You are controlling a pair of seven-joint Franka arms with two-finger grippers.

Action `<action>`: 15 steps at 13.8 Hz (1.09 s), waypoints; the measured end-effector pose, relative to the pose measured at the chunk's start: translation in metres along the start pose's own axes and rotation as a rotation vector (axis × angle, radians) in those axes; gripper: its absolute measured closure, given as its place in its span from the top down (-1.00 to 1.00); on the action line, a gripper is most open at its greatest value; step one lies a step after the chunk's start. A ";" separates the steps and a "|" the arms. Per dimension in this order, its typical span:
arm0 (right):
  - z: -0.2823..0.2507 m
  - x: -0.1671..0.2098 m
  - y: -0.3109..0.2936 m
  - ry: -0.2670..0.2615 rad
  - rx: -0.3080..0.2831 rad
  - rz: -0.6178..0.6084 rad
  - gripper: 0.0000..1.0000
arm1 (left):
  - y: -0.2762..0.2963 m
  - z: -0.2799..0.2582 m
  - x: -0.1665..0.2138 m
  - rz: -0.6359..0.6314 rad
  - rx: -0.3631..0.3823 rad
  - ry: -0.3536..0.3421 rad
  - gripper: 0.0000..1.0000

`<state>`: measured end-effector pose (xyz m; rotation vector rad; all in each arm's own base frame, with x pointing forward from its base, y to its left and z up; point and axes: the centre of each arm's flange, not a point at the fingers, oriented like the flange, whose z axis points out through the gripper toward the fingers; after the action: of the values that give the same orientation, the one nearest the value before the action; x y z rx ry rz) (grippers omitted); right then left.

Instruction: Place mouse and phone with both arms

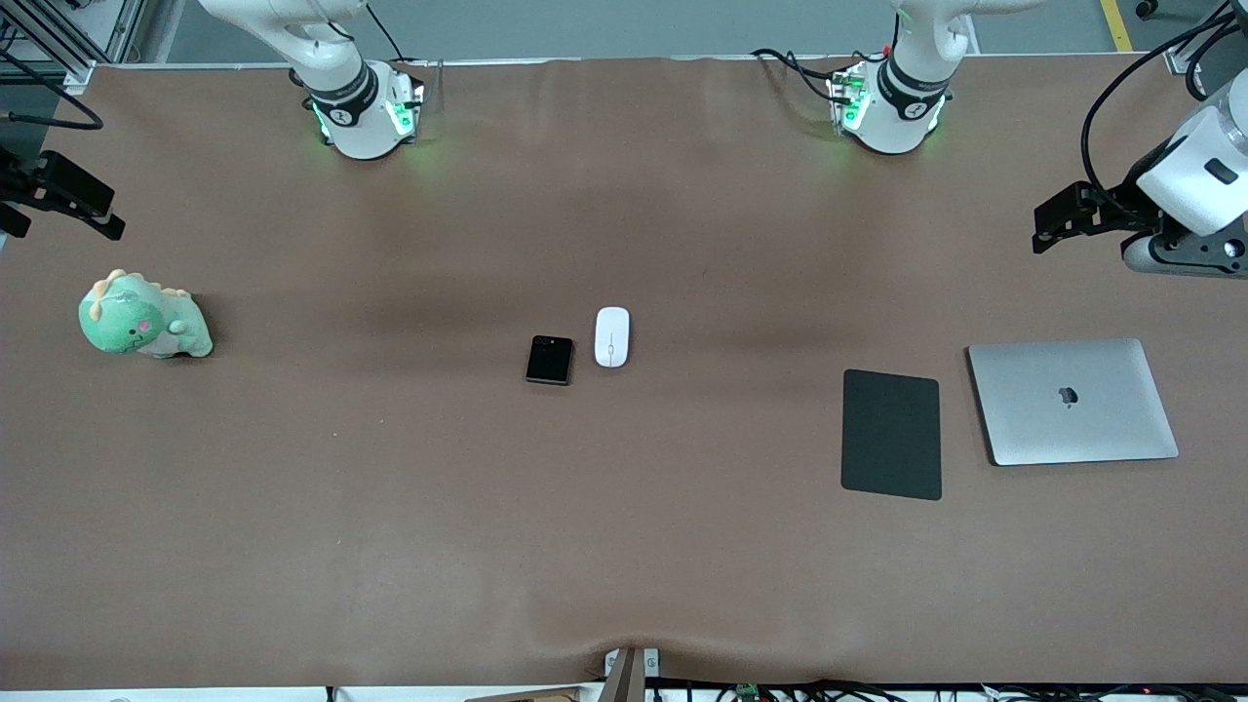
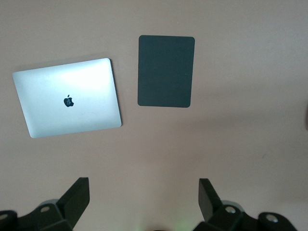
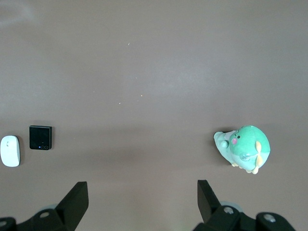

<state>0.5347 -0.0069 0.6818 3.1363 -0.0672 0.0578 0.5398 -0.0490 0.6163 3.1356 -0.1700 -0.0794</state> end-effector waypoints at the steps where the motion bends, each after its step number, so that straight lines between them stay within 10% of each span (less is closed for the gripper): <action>1: 0.000 0.000 -0.001 0.000 0.001 -0.001 1.00 | 0.000 0.000 0.000 0.000 0.000 0.000 1.00; 15: 0.010 0.009 -0.022 0.003 0.011 -0.039 1.00 | 0.043 0.002 0.003 -0.063 0.004 -0.002 1.00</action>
<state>0.5447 0.0143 0.6721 3.1471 -0.0054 0.0625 0.5383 -0.0919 0.6144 3.1447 -0.0712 -0.0821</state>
